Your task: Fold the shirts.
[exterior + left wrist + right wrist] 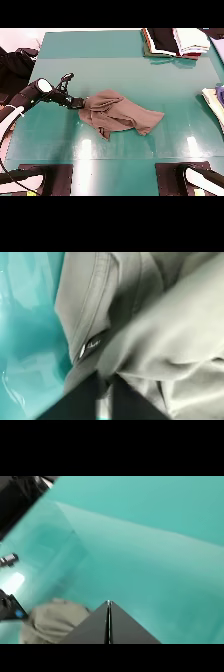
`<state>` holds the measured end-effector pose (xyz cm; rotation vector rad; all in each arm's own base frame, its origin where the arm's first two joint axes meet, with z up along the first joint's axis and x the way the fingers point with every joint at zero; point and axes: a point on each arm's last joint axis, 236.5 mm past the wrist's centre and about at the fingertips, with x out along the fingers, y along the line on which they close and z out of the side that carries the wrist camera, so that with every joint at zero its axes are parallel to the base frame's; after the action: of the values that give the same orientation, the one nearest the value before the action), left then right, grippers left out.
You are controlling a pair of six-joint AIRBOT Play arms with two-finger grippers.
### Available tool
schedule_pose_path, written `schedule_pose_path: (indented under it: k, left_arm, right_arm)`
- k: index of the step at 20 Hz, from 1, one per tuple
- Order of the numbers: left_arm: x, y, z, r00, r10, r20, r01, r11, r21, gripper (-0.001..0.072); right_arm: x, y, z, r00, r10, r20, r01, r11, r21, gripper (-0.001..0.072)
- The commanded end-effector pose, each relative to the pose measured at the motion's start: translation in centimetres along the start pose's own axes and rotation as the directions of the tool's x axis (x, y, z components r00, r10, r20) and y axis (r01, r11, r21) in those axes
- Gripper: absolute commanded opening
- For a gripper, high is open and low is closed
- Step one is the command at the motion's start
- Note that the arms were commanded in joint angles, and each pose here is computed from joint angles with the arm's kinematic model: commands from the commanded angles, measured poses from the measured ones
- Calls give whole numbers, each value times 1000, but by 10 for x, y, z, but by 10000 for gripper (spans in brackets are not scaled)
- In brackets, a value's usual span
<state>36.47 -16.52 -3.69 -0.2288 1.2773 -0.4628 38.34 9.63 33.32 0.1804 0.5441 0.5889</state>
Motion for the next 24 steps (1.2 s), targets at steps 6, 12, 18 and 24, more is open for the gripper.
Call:
schedule_pose_path:
  k: [6,12,18,24]
  left_arm:
    - [-31,-15,41,996,1,91,-8,997,75,26]
    - [-40,-23,54,993,-12,121,2,996,85,27]
    - [-40,-23,53,993,-13,117,3,996,85,26]
    - [-101,-40,79,966,15,260,-59,985,162,25]
  right_arm:
    - [11,-81,-157,925,-65,-375,177,946,273,22]
    - [50,-120,-354,827,74,-557,349,709,612,514]
    - [120,-87,-396,790,212,-575,280,709,647,403]
    - [135,-78,-286,882,131,-453,94,892,441,20]
